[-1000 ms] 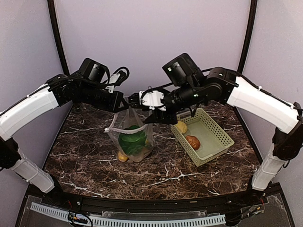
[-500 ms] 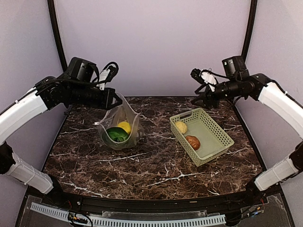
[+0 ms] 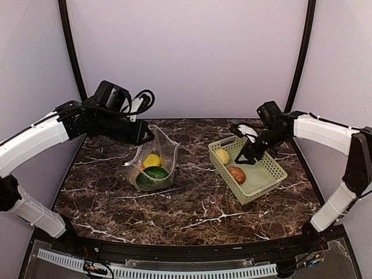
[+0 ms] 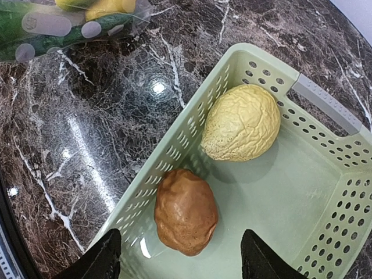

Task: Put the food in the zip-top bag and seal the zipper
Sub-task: Pick up the fake vegetable from the bin.

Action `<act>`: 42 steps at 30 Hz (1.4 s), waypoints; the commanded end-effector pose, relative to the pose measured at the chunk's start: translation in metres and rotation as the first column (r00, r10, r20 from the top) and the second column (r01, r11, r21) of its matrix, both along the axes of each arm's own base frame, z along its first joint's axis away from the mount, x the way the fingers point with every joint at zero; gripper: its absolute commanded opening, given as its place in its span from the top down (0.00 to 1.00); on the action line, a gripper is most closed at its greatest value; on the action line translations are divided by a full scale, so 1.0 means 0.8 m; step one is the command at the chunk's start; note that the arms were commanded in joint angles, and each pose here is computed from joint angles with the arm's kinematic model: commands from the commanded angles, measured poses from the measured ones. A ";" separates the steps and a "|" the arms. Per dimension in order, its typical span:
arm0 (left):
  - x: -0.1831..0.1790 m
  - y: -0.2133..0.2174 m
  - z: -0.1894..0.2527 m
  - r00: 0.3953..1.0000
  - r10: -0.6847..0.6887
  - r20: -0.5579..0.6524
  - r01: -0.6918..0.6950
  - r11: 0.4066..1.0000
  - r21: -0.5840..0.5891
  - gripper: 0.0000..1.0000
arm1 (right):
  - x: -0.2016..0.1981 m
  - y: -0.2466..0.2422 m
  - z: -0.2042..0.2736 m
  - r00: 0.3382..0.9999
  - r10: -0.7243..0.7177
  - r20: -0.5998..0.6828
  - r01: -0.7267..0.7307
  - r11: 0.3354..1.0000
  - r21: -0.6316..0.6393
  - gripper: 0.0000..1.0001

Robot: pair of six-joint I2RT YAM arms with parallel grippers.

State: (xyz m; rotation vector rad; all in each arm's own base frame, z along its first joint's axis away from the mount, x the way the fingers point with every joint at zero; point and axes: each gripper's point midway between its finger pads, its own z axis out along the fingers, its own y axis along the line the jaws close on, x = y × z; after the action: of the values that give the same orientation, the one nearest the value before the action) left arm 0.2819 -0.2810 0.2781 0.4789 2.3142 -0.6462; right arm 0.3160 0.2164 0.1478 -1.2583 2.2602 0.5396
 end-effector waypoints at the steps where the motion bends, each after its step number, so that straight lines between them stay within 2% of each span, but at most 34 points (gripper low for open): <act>1: -0.005 0.000 0.000 1.000 -0.006 0.000 0.006 1.000 -0.022 0.99 | 0.007 -0.007 -0.033 1.000 -0.003 -0.022 0.001 0.998 -0.057 0.31; 14: -0.006 0.001 -0.006 1.000 -0.005 -0.008 0.005 1.000 -0.019 0.99 | 0.009 -0.010 -0.091 0.992 0.001 -0.128 -0.017 0.992 -0.123 0.28; 26: -0.006 -0.002 -0.013 1.000 -0.011 -0.014 0.011 1.000 -0.020 0.99 | 0.007 -0.009 -0.118 0.980 0.000 -0.197 -0.027 0.991 -0.135 0.27; 36: -0.007 -0.003 -0.018 1.000 -0.015 -0.021 0.014 1.000 -0.026 0.99 | 0.012 -0.017 -0.115 0.978 -0.027 -0.208 0.000 0.992 -0.129 0.44; 42: -0.007 -0.004 -0.017 1.000 -0.015 -0.020 0.015 0.999 -0.031 0.99 | 0.014 -0.028 -0.093 0.986 -0.046 -0.161 0.022 0.989 -0.144 0.54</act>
State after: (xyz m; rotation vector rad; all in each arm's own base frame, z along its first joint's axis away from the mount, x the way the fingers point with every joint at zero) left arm 0.2798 -0.2861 0.2613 0.4845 2.3298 -0.6798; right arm 0.3217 0.1978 0.0502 -1.2996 2.5338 0.5350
